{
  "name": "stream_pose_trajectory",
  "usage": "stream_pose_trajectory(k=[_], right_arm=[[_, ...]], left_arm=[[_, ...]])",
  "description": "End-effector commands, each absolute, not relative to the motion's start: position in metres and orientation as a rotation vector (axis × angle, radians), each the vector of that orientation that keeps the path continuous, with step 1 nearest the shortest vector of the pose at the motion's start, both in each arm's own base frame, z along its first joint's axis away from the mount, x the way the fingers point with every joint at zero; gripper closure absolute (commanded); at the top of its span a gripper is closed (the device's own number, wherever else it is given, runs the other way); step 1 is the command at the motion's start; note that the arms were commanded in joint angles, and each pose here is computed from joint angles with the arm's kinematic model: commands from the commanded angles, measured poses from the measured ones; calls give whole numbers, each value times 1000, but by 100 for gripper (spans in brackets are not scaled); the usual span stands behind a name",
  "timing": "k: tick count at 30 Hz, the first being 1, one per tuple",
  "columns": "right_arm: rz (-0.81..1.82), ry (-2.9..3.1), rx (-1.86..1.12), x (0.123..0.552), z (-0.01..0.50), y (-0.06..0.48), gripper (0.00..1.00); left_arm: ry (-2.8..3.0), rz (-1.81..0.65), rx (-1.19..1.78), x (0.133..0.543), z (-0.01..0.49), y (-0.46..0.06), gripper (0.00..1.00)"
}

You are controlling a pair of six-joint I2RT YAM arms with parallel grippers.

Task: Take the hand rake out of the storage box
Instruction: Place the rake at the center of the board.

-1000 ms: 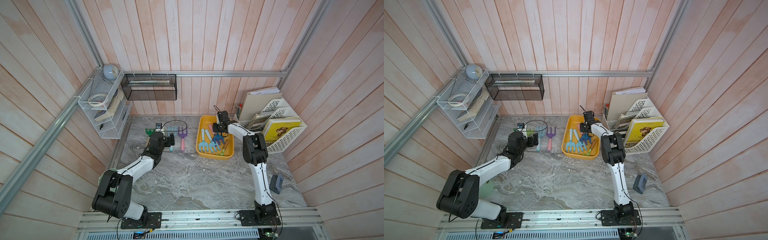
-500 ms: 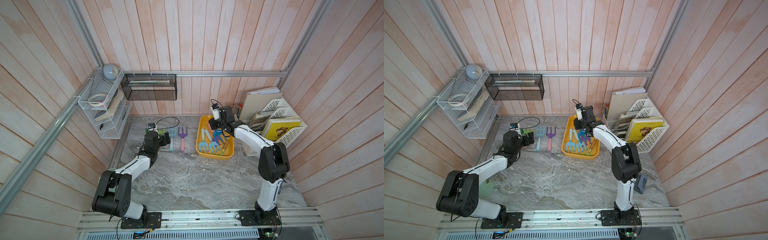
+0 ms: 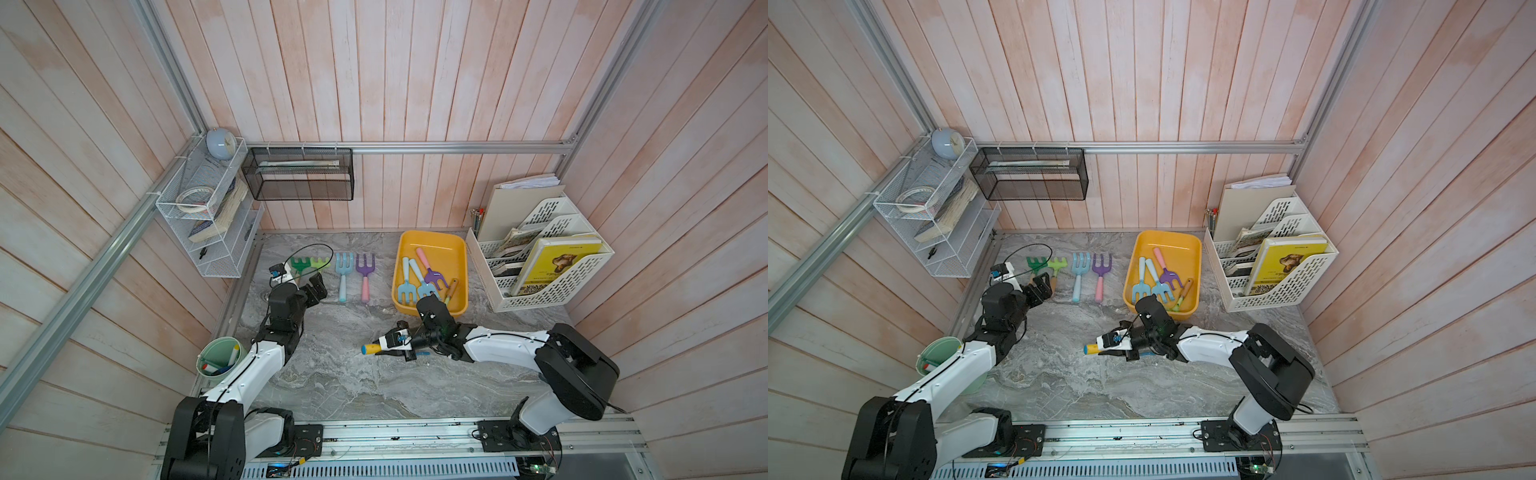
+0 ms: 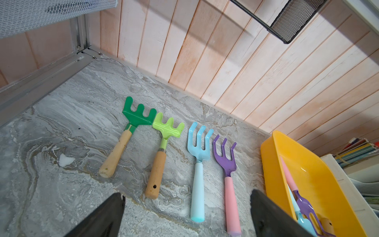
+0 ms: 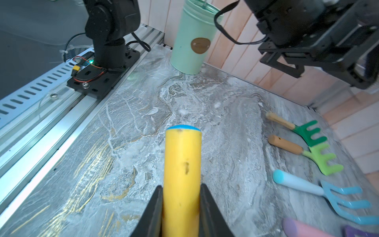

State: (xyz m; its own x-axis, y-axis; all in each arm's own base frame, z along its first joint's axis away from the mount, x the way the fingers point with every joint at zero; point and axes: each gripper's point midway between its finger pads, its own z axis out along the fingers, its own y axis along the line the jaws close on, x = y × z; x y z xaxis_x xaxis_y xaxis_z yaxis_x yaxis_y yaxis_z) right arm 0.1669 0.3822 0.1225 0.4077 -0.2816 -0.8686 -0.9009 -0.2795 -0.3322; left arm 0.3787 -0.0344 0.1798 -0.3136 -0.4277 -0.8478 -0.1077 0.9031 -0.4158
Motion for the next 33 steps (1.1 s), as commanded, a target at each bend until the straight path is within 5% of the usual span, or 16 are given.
stream_pose_trajectory(k=[1,13,16,25,31,33], right_arm=[[860,868,-1859,155,112,396,100],[896,959,-2037,133,56,398,99],[971,1015,-2128,126,46,391,69],[1017,1041,-2169,124,48,393,56],[884,935,-1937,133,120,393,35],[807,919,-1760,138,157,381,21]], left_arm=[[1896,-367,-391,373,175,-38,0],[1928,-377,-266,379,172,-51,0],[1936,-378,-256,380,170,-52,0],[1957,-359,-238,380,166,-56,0],[1939,-317,-54,373,174,-96,0],[1940,-284,37,362,171,-122,0]])
